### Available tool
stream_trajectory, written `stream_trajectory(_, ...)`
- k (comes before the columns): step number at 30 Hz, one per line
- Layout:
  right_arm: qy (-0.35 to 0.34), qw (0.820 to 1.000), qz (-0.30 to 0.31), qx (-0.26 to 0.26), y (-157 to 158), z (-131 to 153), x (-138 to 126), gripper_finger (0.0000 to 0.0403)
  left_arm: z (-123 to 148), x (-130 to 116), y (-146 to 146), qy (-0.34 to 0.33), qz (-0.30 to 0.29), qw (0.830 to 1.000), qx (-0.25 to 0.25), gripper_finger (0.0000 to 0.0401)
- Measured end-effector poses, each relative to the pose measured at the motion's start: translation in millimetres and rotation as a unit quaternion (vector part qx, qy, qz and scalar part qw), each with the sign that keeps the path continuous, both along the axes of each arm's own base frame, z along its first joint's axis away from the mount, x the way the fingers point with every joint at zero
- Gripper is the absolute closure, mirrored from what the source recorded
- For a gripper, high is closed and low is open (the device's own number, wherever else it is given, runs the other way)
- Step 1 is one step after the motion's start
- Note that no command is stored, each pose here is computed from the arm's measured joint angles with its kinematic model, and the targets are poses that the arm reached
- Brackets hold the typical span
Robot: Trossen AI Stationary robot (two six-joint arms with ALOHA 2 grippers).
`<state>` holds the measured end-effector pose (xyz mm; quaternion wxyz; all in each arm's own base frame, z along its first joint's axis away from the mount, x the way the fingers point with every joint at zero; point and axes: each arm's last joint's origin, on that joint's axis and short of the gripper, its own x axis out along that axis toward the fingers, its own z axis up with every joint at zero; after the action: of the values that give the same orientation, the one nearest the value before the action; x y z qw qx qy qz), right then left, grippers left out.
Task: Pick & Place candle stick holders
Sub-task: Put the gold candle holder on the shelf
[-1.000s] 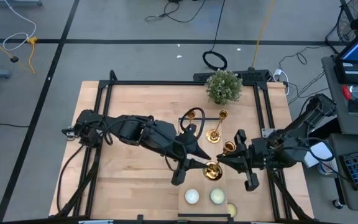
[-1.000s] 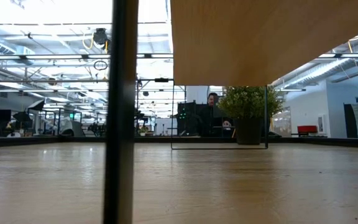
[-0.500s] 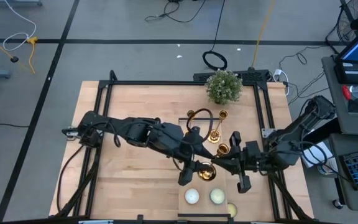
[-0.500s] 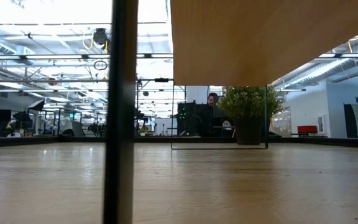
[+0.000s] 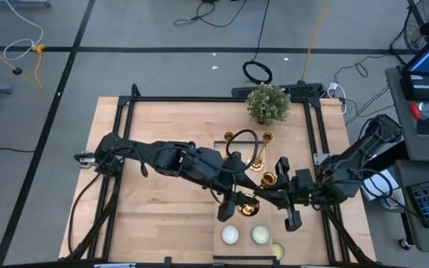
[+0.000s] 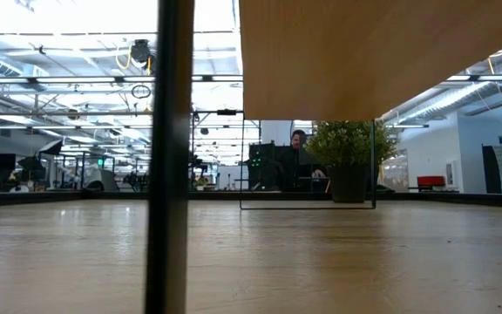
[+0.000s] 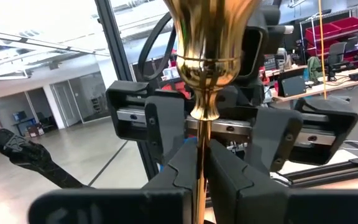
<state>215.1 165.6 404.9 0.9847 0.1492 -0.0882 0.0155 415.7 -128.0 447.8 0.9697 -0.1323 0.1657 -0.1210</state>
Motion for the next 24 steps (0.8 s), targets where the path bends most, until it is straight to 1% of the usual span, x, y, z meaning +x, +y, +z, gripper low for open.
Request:
stream_trajectory(4, 0.000, 1.000, 0.000, 0.000, 0.0, -0.1, 0.0, 0.0389, -0.3, -0.1, 0.1, 0.001, 0.009, 1.000, 0.003, 0.0218)
stream_trajectory(7, 0.001, 1.000, 0.000, -0.001, 0.0, -0.1, 0.0, 0.0389, -0.4, 0.0, 0.5, 0.001, 0.013, 1.000, 0.004, 0.0235)
stream_trajectory(10, 0.002, 1.000, -0.001, -0.001, 0.0, -0.4, 0.1, 0.0389, -0.2, 0.1, 0.7, 0.000, 0.012, 1.000, 0.003, 0.0277)
stream_trajectory(15, 0.002, 1.000, -0.002, -0.002, -0.1, -0.5, 0.2, 0.0389, -0.7, -0.2, -0.1, 0.001, 0.007, 1.000, 0.009, 0.0376)
stream_trajectory(16, 0.003, 1.000, -0.002, -0.002, -0.1, -0.7, 0.2, 0.0389, -0.8, -0.3, 0.0, 0.001, 0.006, 1.000, 0.012, 0.0384)
stream_trajectory(20, -0.002, 1.000, -0.003, -0.001, -0.3, 0.3, 0.0, 0.0375, -0.6, -0.3, 0.2, 0.001, 0.015, 1.000, 0.010, 0.0379)
stream_trajectory(24, -0.013, 1.000, -0.004, 0.009, -0.6, 3.1, -1.0, 0.0338, 0.8, -1.0, -2.1, -0.007, 0.027, 0.999, 0.017, 0.0387)
